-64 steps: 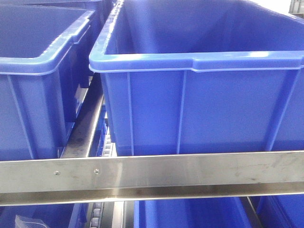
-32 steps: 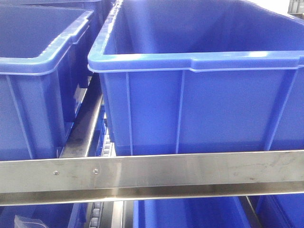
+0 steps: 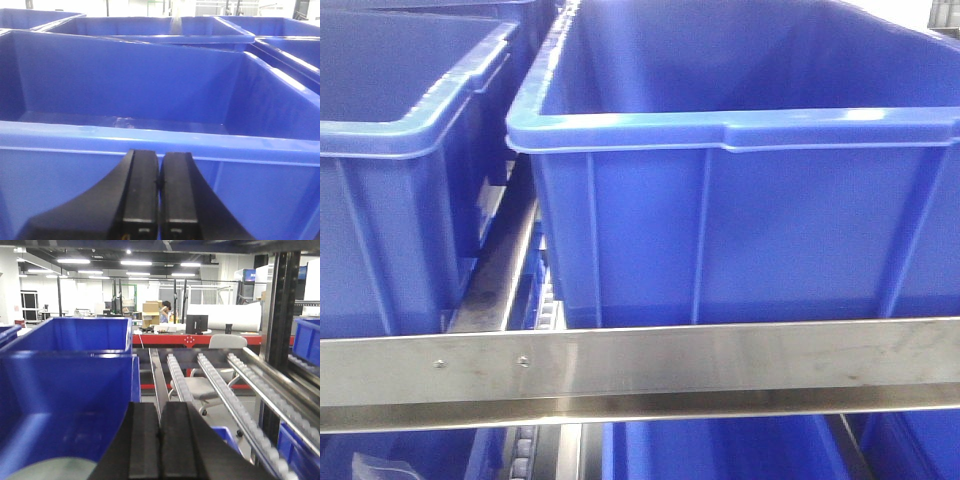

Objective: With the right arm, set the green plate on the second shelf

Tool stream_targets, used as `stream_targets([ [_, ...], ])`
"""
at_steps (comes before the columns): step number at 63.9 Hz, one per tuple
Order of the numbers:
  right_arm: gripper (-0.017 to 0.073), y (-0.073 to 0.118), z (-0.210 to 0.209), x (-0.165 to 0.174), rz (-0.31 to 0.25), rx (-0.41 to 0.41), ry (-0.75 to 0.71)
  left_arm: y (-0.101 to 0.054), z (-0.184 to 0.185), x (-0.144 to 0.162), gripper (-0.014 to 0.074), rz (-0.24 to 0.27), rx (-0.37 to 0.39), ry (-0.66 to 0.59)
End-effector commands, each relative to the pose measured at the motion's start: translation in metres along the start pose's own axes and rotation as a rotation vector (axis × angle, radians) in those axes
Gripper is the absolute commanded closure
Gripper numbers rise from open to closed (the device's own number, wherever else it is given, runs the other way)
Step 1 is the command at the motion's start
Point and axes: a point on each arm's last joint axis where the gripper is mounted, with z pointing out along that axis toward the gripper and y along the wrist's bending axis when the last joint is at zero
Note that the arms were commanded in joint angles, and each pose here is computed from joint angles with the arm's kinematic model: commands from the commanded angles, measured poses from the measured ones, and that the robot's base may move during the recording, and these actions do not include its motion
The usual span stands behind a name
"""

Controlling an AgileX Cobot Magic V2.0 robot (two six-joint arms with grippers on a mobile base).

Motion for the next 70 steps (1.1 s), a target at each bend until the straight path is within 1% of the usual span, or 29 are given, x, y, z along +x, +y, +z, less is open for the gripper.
stream_targets([
  [1, 0.0503, 0.003, -0.009, -0.002, 0.016, -0.034, -0.061, 0.0, 0.0, 0.006, 0.0463, -0.007, 0.002, -0.059],
  [8, 0.0503, 0.002, -0.023, 0.006, 0.058, -0.055, -0.085, 0.0, 0.0, 0.006, 0.0463, -0.007, 0.002, -0.059],
  [17, 0.0503, 0.002, -0.031, 0.015, 0.076, -0.086, -0.081, 0.0, 0.0, 0.006, 0.0463, -0.007, 0.002, -0.059],
  [25, 0.0503, 0.001, -0.03, 0.02, 0.077, -0.081, -0.059, 0.0, 0.0, 0.006, 0.0463, -0.007, 0.002, -0.059],
  [30, 0.0503, 0.002, -0.03, 0.024, 0.051, -0.084, -0.051, 0.0, 0.0, 0.006, 0.0463, -0.007, 0.002, -0.059],
  [33, 0.0503, 0.002, -0.029, 0.031, 0.051, -0.093, -0.04, 0.0, 0.0, 0.006, 0.0463, -0.007, 0.002, -0.059],
  [40, 0.0503, 0.0, -0.028, 0.05, 0.107, -0.071, 0.031, 0.0, 0.0, 0.006, 0.0463, -0.007, 0.002, -0.059],
  [41, 0.0503, 0.0, -0.028, 0.052, 0.123, -0.07, 0.039, 0.0, 0.0, 0.006, 0.0463, -0.007, 0.002, -0.059],
  [42, 0.0503, 0.0, -0.028, 0.054, 0.123, -0.069, 0.044, 0.0, 0.0, 0.006, 0.0463, -0.007, 0.002, -0.059],
  [46, 0.0503, 0.0, -0.028, 0.06, 0.102, -0.069, 0.058, 0.0, 0.0, 0.006, 0.0463, -0.007, 0.002, -0.059],
  [49, 0.0503, 0.0, -0.028, 0.063, 0.068, -0.07, 0.063, 0.0, 0.0, 0.006, 0.0463, -0.007, 0.002, -0.059],
  [50, 0.0503, 0.0, -0.028, 0.064, 0.039, -0.071, 0.064, 0.0, 0.0, 0.006, 0.0463, -0.007, 0.002, -0.059],
  [53, 0.0503, 0.0, -0.028, 0.065, -0.007, -0.073, 0.06, 0.0, 0.0, 0.006, 0.0463, -0.007, 0.002, -0.059],
  [55, 0.0503, 0.0, -0.028, 0.065, -0.017, -0.073, 0.06, 0.0, 0.0, 0.006, 0.0463, -0.007, 0.002, -0.059],
  [62, 0.0503, 0.0, -0.028, 0.072, -0.094, -0.073, 0.054, 0.0, 0.0, 0.006, 0.0463, -0.007, 0.002, -0.059],
  [65, 0.0503, 0.0, -0.028, 0.078, -0.111, -0.074, 0.055, 0.0, 0.0, 0.006, 0.0463, -0.007, 0.002, -0.059],
  [70, 0.0503, -0.001, -0.028, 0.082, -0.105, -0.073, 0.078, 0.0, 0.0, 0.006, 0.0463, -0.007, 0.002, -0.059],
])
